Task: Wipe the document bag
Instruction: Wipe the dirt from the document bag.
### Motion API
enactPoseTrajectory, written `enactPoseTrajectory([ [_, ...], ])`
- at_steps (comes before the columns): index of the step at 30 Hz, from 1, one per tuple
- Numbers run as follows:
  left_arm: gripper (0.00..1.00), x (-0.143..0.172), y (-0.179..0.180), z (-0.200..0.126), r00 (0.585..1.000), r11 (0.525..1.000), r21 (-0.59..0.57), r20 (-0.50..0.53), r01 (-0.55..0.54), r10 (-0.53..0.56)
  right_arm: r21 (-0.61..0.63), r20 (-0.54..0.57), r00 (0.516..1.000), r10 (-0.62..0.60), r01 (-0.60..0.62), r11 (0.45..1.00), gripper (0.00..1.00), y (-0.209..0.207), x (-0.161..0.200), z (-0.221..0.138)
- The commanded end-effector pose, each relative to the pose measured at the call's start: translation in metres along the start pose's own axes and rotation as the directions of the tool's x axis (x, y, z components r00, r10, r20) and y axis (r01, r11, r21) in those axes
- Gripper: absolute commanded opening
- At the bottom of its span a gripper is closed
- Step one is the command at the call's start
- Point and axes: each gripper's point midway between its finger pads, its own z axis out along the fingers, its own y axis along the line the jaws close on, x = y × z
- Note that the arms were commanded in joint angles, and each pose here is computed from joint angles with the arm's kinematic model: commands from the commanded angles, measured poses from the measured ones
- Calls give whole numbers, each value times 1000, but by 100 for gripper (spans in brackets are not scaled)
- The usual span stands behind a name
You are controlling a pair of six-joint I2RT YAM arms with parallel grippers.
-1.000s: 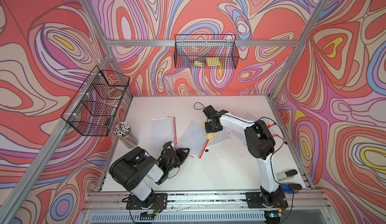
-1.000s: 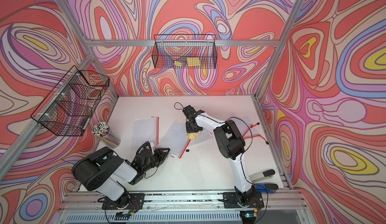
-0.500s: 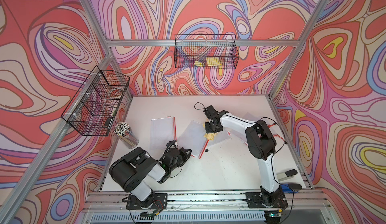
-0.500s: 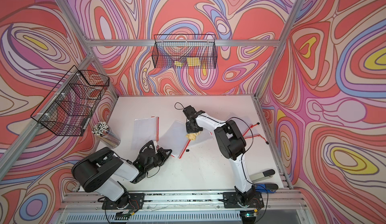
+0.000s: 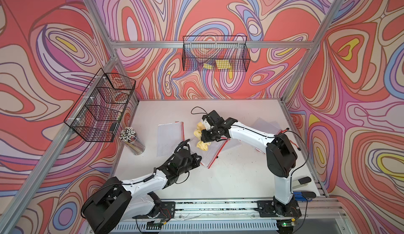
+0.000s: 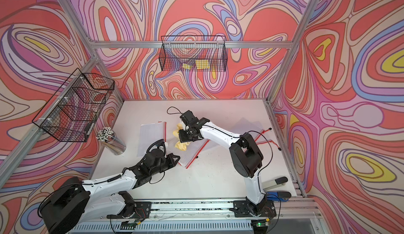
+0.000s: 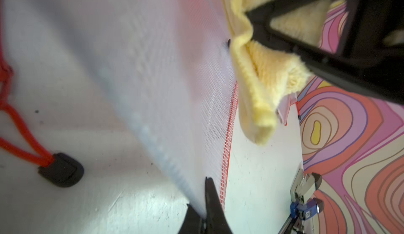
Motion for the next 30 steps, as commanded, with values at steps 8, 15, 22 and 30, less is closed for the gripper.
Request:
enactPoseTrajectory([
  [8, 0, 40, 18, 13, 973, 994, -34, -213, -103, 93, -247, -149, 988, 47, -83, 966, 0, 25, 47, 26],
  [15, 0, 32, 15, 13, 962, 980, -79, -224, -180, 159, -201, -204, 976, 80, -122, 972, 0, 3, 70, 54],
  [22, 0, 36, 25, 14, 947, 969, -118, -267, -216, 179, -2, -196, 958, 209, -214, 977, 0, -77, 84, 54],
  [30, 0, 40, 35, 17, 940, 963, -145, -291, -226, 177, 154, -101, 932, 348, -330, 931, 0, -177, 76, 7],
])
